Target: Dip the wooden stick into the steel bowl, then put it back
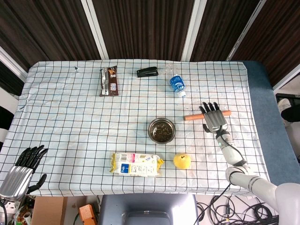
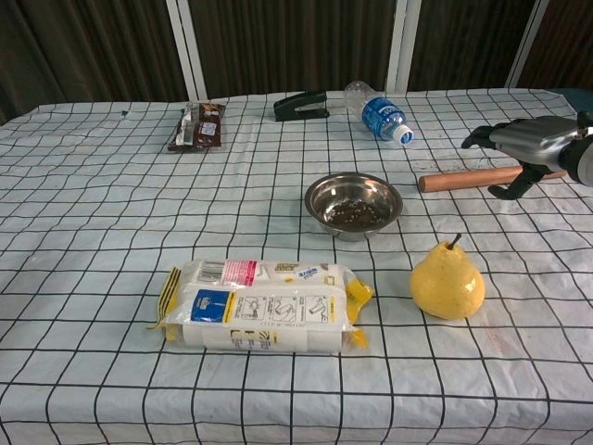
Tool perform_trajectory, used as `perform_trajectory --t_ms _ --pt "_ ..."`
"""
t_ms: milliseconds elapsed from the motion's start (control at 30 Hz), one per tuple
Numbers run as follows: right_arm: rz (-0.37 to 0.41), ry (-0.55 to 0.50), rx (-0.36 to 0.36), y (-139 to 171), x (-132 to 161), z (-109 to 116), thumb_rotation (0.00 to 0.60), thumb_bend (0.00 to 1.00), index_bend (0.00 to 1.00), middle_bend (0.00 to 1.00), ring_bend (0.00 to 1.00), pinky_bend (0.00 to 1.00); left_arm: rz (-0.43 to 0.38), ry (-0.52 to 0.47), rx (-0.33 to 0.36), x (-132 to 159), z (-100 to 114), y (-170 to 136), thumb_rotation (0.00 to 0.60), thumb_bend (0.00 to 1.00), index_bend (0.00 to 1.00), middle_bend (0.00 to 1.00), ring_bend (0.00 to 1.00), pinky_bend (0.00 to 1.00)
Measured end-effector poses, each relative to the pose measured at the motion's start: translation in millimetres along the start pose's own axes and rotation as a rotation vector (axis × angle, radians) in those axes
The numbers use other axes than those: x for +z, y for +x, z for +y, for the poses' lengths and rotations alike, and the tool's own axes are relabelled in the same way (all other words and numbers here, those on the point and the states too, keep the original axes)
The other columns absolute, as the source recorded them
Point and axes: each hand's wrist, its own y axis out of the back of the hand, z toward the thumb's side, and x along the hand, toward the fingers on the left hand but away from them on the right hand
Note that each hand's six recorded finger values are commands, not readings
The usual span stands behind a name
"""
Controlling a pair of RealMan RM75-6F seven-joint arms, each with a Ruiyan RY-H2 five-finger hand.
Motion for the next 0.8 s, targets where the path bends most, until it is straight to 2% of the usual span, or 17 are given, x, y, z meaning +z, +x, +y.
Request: perform_trajectory --t_ms 200,333,500,800 --pt "-0.006 -0.012 0.003 -2.5 -1.2 -0.4 0.544 0.39 0.11 0.01 0.00 0.00 0.003 0.000 -0.005 -0.2 -1.1 1.7 0.600 0.40 0.00 0.02 0.00 0.00" --pt "-0.015 -0.022 -0.002 -7.2 0.7 -1.0 0.600 0.39 0.20 0.10 0.00 0.02 0.003 -0.001 -0.009 0.1 -1.9 3.7 0.600 0.40 0.00 0.02 0.00 0.00" --pt "-0.031 -0.049 -0.013 -15.7 5.2 -2.2 0.600 0.39 0.31 0.19 0.03 0.10 0.002 -0.006 -0.011 0.9 -2.1 5.7 0.600 0.40 0.00 0.02 0.00 0.00" --pt "-0.046 -0.066 -0.009 -25.4 11.3 -7.4 0.600 0.39 0.34 0.20 0.04 0.11 -0.002 -0.011 -0.011 1.2 -1.9 6.2 0.600 0.40 0.00 0.03 0.00 0.00"
